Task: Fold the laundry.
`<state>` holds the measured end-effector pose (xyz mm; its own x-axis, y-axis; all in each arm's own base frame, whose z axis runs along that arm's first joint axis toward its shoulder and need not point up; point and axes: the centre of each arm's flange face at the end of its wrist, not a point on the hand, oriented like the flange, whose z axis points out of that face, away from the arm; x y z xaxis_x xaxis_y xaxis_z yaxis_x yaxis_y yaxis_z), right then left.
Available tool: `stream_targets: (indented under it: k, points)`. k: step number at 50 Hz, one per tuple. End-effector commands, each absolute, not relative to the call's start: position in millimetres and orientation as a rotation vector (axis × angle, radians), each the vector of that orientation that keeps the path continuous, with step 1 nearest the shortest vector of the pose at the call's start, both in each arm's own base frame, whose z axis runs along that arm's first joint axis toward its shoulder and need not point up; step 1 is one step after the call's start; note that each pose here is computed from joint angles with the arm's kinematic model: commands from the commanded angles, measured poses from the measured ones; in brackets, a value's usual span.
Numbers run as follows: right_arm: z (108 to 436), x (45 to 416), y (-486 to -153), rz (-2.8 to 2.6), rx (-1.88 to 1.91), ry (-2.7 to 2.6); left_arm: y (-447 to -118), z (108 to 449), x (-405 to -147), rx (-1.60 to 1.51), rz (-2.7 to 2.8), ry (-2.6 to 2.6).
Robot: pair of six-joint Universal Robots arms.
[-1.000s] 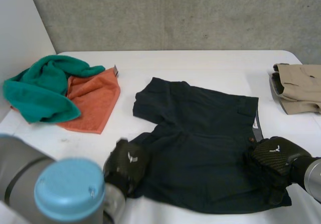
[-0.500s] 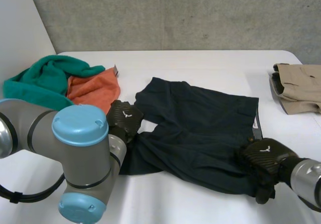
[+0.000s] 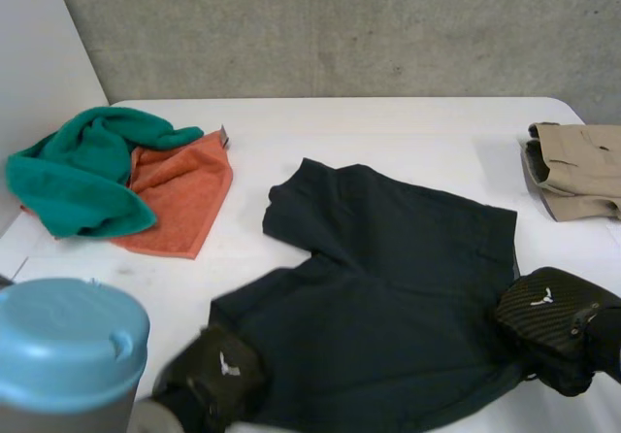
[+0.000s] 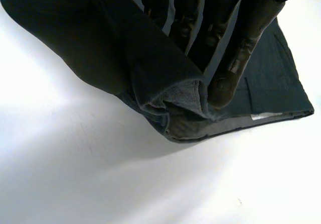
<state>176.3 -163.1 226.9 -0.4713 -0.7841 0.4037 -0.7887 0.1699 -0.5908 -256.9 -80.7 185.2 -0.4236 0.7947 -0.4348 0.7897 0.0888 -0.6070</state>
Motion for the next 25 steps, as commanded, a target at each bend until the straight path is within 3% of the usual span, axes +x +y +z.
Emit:
stream_targets:
  k: [1, 5, 9, 10, 11, 15, 22, 25]
  points:
    - [211, 175, -200, 1.221, 1.612, -2.451, -82, 186, -277, -1.697, 1.282, -2.191]
    - [198, 177, -232, 1.243, 1.531, -2.519, -126, 180, -305, -1.6, 1.478, -2.188]
    - [195, 178, -263, 1.32, 1.434, -2.535, -186, 188, -323, -1.447, 1.747, -2.222]
    - [193, 178, -267, 1.33, 1.417, -2.539, -216, 186, -333, -1.412, 1.861, -2.22]
    - [191, 181, -276, 1.366, 1.389, -2.533, -220, 185, -334, -1.409, 1.874, -2.218]
    - [189, 190, -306, 1.533, 1.259, -2.47, -285, 188, -369, -1.366, 2.259, -2.008]
    - [176, 203, -353, 1.698, 1.075, -2.229, -340, 171, -408, -1.227, 2.595, -1.642]
    - [169, 212, -368, 1.766, 1.042, -2.133, -348, 164, -417, -1.222, 2.612, -1.58]
